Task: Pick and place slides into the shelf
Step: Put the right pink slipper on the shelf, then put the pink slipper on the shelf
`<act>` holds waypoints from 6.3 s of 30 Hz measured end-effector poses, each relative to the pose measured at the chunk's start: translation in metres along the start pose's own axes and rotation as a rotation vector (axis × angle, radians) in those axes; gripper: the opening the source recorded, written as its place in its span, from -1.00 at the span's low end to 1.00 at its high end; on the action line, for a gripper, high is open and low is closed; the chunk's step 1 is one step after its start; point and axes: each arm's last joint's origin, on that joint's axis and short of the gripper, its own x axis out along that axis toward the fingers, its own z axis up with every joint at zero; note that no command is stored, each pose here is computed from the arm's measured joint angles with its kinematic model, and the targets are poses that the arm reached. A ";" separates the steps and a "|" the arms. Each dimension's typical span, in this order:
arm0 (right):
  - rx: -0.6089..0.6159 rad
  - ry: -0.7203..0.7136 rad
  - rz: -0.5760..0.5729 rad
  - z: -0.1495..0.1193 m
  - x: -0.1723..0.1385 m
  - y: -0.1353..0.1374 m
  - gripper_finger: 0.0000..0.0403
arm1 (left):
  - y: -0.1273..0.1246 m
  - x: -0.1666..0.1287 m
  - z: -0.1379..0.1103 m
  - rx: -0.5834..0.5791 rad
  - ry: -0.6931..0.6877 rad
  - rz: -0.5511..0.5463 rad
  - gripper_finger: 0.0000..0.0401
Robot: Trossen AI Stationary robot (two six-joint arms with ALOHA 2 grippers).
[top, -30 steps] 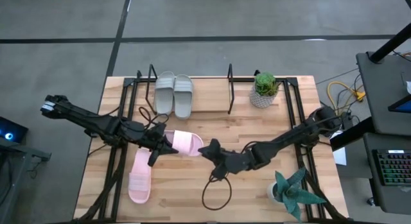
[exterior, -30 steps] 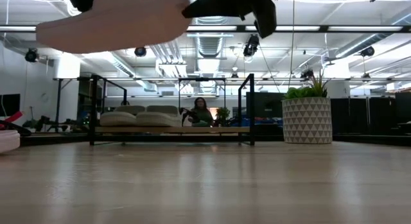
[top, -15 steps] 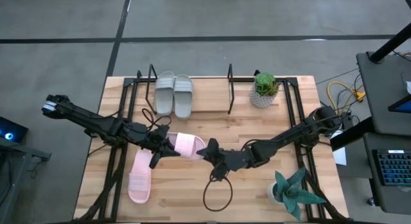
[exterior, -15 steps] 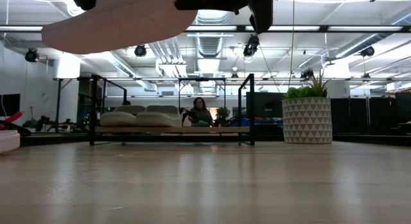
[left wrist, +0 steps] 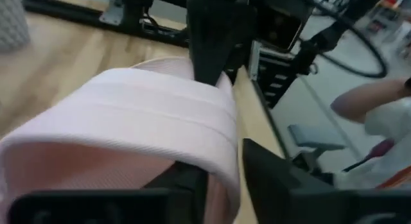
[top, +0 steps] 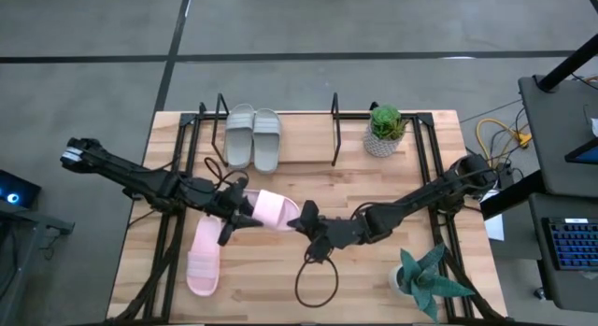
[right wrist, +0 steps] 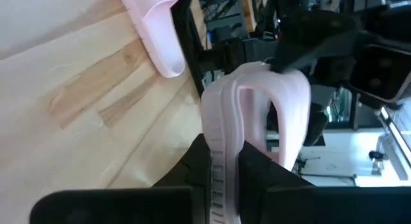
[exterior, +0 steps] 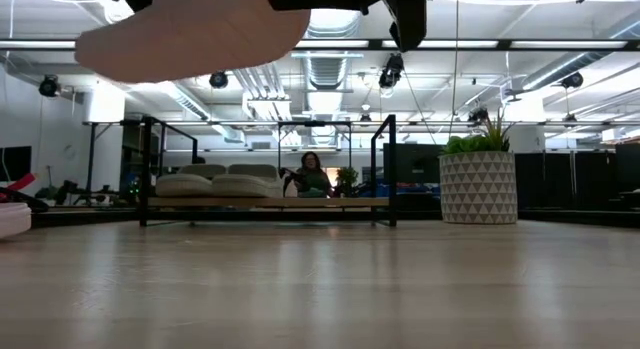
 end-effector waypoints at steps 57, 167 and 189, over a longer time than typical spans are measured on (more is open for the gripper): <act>0.755 0.876 -0.381 -0.142 0.062 -0.029 -0.86 | 0.020 -0.061 0.008 0.341 -0.162 0.691 0.23; 0.849 -0.351 -0.092 -0.103 -0.083 0.028 -0.31 | -0.002 0.000 -0.090 -0.682 1.111 0.172 0.23; 0.850 -0.343 -0.084 -0.103 -0.083 0.029 -0.36 | -0.010 0.020 -0.128 -0.678 1.328 0.155 0.03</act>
